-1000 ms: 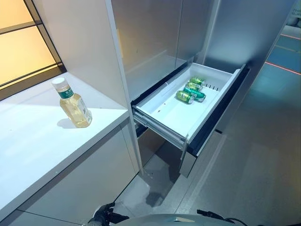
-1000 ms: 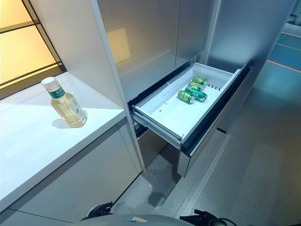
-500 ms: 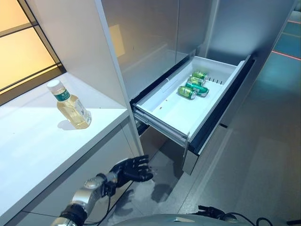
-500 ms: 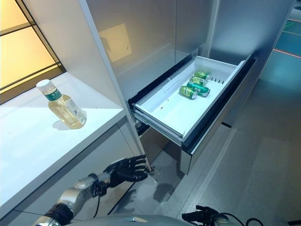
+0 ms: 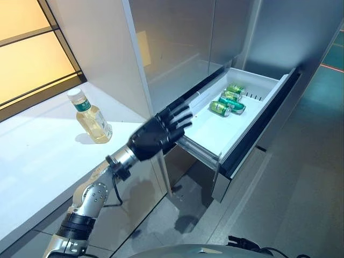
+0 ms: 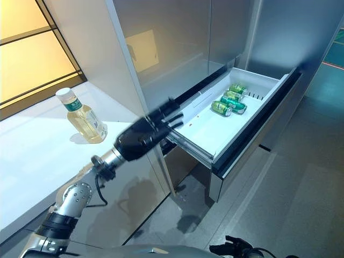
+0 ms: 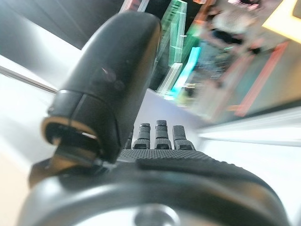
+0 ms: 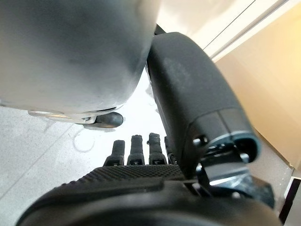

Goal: Put drinks into fridge and close the fridge

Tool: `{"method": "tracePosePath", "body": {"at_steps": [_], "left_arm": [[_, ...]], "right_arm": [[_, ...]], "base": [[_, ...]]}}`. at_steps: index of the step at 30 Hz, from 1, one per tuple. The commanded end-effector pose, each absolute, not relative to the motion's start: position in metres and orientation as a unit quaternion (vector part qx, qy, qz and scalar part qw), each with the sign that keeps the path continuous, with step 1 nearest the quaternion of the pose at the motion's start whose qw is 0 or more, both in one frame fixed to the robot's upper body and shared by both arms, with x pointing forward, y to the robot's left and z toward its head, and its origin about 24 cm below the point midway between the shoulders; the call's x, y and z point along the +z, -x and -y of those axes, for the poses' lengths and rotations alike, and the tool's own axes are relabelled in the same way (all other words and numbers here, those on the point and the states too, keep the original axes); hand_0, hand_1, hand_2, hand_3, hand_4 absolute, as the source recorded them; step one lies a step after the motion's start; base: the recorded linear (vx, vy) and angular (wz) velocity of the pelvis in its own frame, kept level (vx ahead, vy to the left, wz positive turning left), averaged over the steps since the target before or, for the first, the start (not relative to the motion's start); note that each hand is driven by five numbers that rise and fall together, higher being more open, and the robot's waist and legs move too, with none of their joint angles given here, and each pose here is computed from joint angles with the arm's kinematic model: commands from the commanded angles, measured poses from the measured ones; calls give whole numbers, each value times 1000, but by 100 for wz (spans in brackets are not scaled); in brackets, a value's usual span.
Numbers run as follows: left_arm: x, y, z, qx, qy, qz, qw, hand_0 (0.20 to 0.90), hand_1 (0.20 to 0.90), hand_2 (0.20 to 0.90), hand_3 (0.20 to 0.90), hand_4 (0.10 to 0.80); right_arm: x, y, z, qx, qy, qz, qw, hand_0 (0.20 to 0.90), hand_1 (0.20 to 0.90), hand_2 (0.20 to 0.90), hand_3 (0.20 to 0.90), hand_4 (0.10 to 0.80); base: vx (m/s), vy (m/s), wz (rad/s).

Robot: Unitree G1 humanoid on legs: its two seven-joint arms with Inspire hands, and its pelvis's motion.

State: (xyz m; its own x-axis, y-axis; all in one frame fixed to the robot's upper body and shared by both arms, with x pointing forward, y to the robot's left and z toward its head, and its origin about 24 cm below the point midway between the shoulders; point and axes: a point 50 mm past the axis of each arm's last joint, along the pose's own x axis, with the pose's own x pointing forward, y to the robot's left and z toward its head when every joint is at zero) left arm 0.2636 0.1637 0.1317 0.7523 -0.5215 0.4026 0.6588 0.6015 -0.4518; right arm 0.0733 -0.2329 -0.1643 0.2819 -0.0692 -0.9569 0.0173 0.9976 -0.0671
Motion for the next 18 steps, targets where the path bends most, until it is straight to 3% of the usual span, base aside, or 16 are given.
{"method": "tracePosePath", "body": {"at_steps": [1, 6, 18], "left_arm": [[225, -261, -206, -195, 190, 399, 876, 900, 900, 900, 900, 800], [255, -242, -208, -111, 41, 492, 862, 900, 900, 900, 900, 800], [259, -253, -213, 3, -30, 458, 888, 900, 900, 900, 900, 800]], "right_arm": [[-173, -59, 202, -3, -1, -617, 787, 900, 900, 900, 900, 800], [-175, -57, 198, 3, -3, -621, 784, 900, 900, 900, 900, 800], [-174, -66, 197, 9, 2, -617, 787, 900, 900, 900, 900, 800]], "base": [[0, -18, 7], [18, -9, 13], [1, 1, 9]]}}
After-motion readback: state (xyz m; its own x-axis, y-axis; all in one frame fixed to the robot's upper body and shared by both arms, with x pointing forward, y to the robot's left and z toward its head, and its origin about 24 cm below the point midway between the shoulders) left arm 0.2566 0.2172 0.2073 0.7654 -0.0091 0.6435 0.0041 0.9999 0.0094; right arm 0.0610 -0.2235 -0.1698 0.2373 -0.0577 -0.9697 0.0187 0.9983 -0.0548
